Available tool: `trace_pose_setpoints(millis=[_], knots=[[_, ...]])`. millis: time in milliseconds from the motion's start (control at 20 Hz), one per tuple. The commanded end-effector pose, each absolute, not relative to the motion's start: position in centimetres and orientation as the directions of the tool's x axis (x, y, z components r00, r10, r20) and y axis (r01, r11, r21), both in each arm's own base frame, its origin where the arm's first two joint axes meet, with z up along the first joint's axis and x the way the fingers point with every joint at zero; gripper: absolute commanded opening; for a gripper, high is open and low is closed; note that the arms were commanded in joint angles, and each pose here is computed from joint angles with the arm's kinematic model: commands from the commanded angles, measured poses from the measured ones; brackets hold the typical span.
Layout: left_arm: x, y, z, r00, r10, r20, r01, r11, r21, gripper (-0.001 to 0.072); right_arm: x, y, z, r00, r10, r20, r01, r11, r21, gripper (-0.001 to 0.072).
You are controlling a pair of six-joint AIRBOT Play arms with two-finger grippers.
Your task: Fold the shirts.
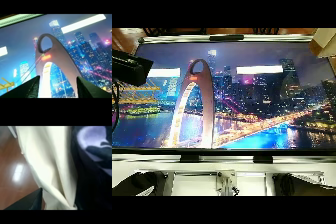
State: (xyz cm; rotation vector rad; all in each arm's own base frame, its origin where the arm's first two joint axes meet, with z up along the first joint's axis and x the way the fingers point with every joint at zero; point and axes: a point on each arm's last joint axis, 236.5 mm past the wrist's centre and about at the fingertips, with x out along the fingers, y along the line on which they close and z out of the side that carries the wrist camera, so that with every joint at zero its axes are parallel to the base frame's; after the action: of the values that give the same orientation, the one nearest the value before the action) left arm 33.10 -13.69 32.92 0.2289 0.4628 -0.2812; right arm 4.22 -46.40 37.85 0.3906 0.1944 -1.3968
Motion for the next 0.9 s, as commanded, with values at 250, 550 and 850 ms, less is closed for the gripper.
trace_pose_setpoints(millis=[250,550,850], knots=[[33.8,-14.1,26.4,0.785,-0.163,-0.598,0.337,0.922,0.191,0.0533,5.5,-35.9,35.2,0.227,-0.767,-0.6,0.974,0.164,0.158,0.0469],[34.3,-14.4,25.0,0.778,-0.155,-0.609,0.367,0.899,0.239,0.0533,9.6,-28.1,34.5,0.394,-0.61,-0.687,0.917,0.316,0.245,0.063],[35.8,-10.8,20.2,0.696,-0.02,-0.718,0.299,0.917,0.263,0.0533,18.5,-20.6,33.0,0.609,-0.327,-0.722,0.717,0.616,0.326,0.0442]])
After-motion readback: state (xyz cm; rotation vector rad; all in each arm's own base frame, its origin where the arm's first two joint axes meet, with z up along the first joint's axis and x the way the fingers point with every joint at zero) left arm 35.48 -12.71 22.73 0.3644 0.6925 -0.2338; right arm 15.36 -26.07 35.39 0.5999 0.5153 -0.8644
